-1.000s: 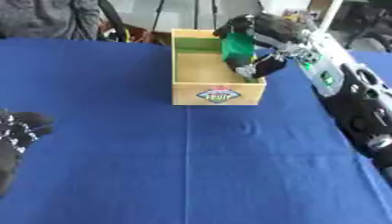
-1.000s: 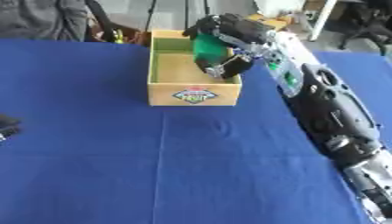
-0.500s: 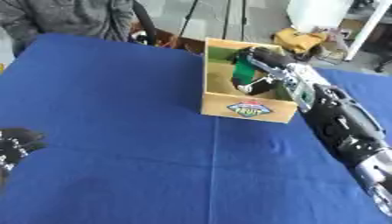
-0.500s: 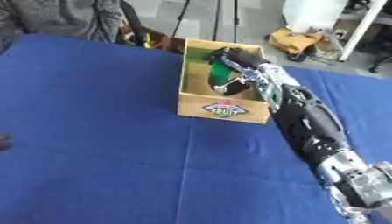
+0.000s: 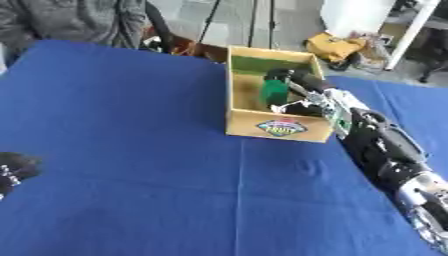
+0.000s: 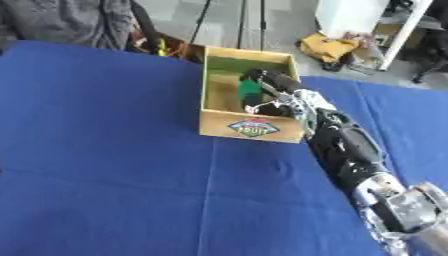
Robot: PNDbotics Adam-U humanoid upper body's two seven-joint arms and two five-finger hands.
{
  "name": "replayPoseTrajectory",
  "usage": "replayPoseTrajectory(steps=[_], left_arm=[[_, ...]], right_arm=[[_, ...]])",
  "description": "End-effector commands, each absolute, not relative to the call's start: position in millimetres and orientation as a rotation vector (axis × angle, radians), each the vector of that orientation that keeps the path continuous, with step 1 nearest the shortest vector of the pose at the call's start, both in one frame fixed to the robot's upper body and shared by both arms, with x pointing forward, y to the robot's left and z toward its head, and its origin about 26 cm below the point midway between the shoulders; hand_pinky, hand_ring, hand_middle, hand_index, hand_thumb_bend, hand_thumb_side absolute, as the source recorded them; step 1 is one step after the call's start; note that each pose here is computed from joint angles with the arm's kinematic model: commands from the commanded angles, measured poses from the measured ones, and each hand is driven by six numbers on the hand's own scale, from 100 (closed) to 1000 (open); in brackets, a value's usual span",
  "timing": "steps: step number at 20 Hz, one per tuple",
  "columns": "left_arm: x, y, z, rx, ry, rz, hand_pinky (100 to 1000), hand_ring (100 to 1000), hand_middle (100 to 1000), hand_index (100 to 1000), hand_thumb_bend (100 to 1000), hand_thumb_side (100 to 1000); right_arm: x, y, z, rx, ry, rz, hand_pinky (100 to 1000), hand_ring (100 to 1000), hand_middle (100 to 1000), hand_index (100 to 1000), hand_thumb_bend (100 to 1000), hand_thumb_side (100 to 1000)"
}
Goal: Pick up objects on the table and place them in the box.
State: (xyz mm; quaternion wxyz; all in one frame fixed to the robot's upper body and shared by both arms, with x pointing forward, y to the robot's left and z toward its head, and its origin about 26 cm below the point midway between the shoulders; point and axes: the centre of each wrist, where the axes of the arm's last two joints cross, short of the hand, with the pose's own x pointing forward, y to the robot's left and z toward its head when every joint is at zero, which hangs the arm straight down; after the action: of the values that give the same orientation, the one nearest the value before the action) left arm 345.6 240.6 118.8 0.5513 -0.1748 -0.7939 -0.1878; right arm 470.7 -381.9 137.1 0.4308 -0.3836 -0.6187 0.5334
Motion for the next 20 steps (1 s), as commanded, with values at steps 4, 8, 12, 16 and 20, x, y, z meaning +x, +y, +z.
replayPoseTrajectory(steps=[4,8,12,16,20], left_arm=[[346.2,239.6,128.8,-0.416,-1.908,-0.461,826,780,588,670,415,1000],[344.9,243.4,125.2,-0.402,-1.901,-0.444,826,780,588,670,417,1000],[343.1,251.1,120.7,-0.370,-1.896,-0.411,825,780,588,669,418,1000],[342.7,252.6,119.9,-0.362,-1.896,-0.405,825,780,588,669,418,1000],[344.2,256.5,124.3,-0.340,-1.914,-0.396,824,782,589,669,414,1000]], right_arm=[[470.2,-386.9,177.1,-1.056,-1.697,1.295,978,1000,1000,962,100,569],[464.5,-372.7,211.9,-1.075,-1.940,1.188,898,978,966,924,100,447],[449.8,-349.8,231.2,-0.798,-2.214,0.856,838,926,895,874,100,520],[436.6,-341.6,251.7,-0.609,-2.251,0.760,838,926,895,874,100,520],[430.6,-337.8,251.9,-0.551,-2.259,0.692,774,861,778,801,100,741]])
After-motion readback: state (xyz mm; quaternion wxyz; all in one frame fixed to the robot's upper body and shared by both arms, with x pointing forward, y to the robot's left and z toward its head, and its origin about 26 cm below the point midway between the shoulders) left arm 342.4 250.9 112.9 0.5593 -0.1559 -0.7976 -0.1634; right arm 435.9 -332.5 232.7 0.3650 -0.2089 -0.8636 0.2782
